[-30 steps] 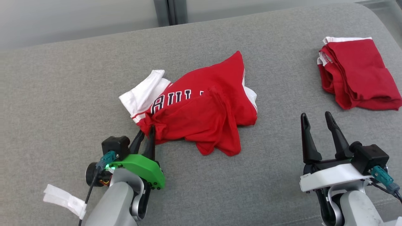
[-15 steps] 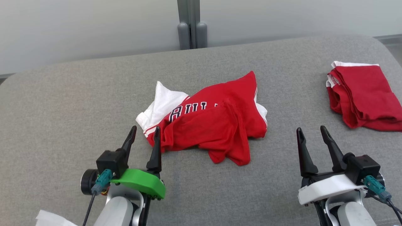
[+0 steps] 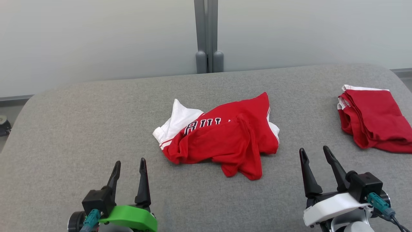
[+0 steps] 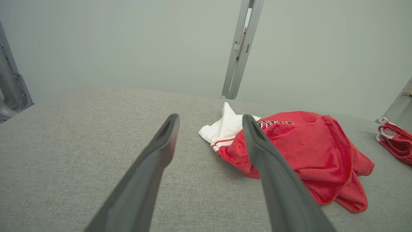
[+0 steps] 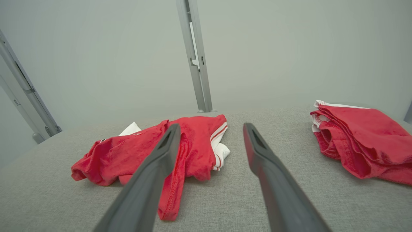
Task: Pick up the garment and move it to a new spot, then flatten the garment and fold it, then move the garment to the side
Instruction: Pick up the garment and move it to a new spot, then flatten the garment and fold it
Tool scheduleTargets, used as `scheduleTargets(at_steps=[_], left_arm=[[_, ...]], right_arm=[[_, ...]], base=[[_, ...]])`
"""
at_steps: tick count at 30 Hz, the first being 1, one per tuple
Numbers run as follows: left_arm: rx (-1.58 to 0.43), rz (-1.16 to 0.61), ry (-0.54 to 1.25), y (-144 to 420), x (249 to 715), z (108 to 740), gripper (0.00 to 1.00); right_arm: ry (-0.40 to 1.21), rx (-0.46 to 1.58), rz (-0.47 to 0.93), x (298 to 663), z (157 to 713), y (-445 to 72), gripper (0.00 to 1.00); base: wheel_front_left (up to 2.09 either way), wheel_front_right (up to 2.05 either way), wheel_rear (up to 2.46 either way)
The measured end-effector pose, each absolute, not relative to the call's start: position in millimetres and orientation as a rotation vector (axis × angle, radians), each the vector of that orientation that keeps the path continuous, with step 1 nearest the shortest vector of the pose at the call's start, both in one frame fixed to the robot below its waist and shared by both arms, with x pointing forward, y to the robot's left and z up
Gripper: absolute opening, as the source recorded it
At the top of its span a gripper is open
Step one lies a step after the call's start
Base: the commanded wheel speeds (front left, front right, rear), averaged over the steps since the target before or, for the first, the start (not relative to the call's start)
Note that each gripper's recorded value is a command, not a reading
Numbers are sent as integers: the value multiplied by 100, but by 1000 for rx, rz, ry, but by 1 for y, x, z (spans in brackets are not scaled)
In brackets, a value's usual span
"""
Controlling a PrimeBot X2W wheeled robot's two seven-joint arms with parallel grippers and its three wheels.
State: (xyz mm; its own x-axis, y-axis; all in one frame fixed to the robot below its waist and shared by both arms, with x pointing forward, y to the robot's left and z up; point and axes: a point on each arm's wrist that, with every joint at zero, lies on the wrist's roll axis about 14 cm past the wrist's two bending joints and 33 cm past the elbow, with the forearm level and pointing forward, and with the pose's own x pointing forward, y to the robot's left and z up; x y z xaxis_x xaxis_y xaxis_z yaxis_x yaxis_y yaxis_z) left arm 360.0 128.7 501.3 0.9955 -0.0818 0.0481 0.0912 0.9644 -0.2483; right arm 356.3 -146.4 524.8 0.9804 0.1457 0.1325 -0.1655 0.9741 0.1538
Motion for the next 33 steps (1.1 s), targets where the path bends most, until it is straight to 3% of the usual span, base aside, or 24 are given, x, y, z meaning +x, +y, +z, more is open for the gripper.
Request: scheduleTargets(at_steps=[25,33], left_arm=[[-237,-37,-22,144,355,493,100],[-234,-28,-13,147,356,489,100]], right_arm=[[-85,172,178,361,512,-138,100],[-82,126,219,378,516,-126,100]], base=[[0,0,0],[0,0,0]])
